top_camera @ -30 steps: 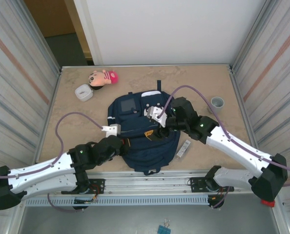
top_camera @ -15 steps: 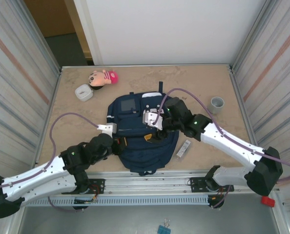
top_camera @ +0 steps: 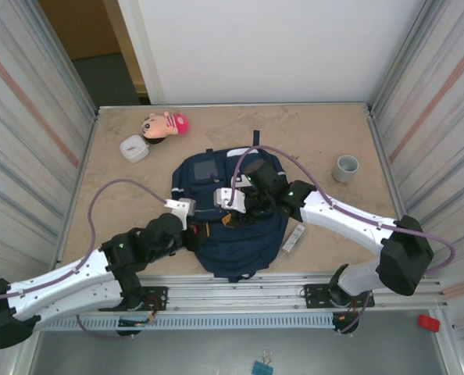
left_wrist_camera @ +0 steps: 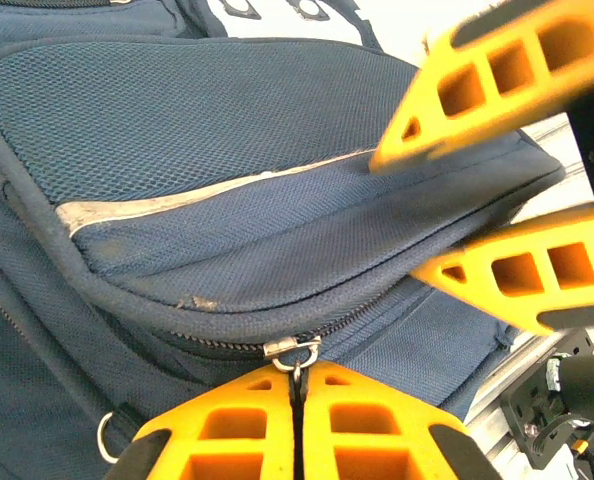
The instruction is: Pack the student bag
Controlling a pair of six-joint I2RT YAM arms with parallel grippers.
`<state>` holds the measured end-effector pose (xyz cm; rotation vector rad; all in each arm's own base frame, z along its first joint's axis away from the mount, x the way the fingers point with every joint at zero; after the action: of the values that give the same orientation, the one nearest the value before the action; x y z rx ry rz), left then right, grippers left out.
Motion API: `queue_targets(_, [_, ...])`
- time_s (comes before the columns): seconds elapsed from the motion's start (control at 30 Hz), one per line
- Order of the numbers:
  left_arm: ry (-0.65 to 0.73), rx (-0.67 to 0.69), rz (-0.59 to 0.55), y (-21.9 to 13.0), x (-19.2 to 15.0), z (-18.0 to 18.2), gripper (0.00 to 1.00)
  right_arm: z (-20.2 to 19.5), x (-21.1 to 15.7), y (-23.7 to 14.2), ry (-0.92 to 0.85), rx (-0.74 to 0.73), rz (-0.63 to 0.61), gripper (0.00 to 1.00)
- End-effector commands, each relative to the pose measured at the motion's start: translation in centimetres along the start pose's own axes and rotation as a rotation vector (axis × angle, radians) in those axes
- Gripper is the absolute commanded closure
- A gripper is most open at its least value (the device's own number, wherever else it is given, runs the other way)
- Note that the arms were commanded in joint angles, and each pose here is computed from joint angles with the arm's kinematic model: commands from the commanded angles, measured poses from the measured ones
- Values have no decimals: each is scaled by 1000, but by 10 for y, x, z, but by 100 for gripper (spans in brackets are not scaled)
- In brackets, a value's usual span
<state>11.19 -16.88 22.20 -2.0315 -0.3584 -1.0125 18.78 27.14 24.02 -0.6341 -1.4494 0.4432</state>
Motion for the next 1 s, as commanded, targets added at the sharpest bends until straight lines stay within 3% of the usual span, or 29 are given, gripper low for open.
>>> queue_targets(0.0, [2, -5, -57, -2, 10, -2, 94, -2, 13, -8, -36, -18, -46, 87])
queue_targets(0.07, [-9, 33, -51, -2, 6, 4, 84, -1, 11, -13, -37, 12, -58, 100])
queue_targets(0.23, [-41, 41, -60, -2, 0, 14, 72, 0, 12, -22, -30, 70, -84, 100])
queue_targets(0.43, [-47, 35, -55, 1, -5, 17, 77, 1, 17, -24, -25, 105, -114, 100])
queue_targets(0.7, [5, -18, -39, 9, -3, 10, 62, 1, 23, -31, -24, 133, -147, 100])
queue_targets(0.8, [9, -21, -18, 13, -4, 9, 63, 1, 25, -34, -19, 141, -157, 100])
queue_targets(0.97, [-1, 7, 8, 15, -8, 12, 85, -3, 25, -38, 2, 138, -171, 100])
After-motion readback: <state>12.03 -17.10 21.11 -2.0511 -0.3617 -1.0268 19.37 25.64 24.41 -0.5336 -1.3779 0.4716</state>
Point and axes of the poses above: each hand's point on the last joint's axis, 136 mm out from that joint toward the fingers, its own y axis out along the fingers, its own z axis along the line the jaws close on, x = y × z, the point moved 9 cm from there along -y, back along the fingers, and after that the axes turned 14 degrees about y, right-handed, at the moved point
